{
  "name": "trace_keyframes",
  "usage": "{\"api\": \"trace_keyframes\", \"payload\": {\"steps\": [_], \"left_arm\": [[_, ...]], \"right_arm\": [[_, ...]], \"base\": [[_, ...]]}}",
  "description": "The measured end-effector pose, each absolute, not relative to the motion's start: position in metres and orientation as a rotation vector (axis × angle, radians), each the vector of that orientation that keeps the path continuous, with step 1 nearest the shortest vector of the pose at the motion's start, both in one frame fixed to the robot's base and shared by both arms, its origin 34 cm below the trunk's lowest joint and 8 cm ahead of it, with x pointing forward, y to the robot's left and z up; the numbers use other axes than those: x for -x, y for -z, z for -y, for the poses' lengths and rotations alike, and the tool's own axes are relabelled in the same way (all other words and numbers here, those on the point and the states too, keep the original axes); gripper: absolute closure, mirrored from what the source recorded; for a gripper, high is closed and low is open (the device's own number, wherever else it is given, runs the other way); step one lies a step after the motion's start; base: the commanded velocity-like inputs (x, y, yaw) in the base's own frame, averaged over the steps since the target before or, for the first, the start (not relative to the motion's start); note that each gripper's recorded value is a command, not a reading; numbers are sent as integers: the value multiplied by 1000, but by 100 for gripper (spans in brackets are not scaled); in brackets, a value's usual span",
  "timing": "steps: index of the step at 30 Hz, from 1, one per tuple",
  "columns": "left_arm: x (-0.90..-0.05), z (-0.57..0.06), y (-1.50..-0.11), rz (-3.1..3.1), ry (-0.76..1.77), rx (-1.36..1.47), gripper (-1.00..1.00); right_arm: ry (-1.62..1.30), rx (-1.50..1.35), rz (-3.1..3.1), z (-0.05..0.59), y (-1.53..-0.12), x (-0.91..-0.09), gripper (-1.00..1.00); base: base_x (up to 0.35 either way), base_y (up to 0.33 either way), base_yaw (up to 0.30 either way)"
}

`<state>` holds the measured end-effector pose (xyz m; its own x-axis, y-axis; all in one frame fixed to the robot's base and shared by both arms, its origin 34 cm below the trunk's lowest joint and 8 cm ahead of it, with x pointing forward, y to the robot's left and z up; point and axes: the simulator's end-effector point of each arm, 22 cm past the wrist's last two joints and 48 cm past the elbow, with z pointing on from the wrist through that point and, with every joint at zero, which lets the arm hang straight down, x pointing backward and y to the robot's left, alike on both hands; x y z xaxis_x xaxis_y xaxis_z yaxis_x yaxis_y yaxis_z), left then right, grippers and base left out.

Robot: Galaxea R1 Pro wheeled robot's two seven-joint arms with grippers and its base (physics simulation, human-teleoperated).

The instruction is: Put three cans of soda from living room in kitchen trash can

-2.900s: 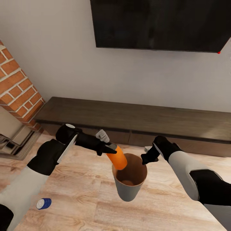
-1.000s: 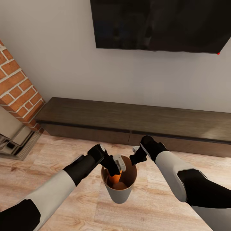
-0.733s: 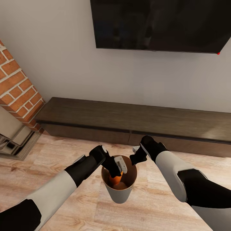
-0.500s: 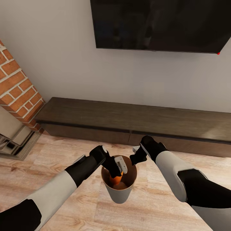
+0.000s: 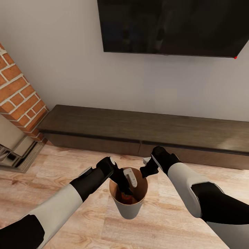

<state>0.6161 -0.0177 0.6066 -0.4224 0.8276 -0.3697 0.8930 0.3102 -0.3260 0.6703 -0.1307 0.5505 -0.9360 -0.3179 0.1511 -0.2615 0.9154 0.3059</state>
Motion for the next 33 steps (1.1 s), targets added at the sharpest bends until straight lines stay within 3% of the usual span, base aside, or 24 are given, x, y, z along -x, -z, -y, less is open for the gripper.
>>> {"api": "trace_keyframes", "payload": {"steps": [15,23,33], "left_arm": [[-600,12,-640,-2254,874,-1610,-100],[-663,-85,-684,-2213,770,-1180,-100],[-719,-279,-612,-2382,185,-518,-100]], "right_arm": [[421,-419,2886,137,-551,-673,100],[389,-373,2902,163,-548,-677,100],[267,-267,2929,241,-543,-680,100]], "base": [[0,0,0],[0,0,0],[0,0,0]]}}
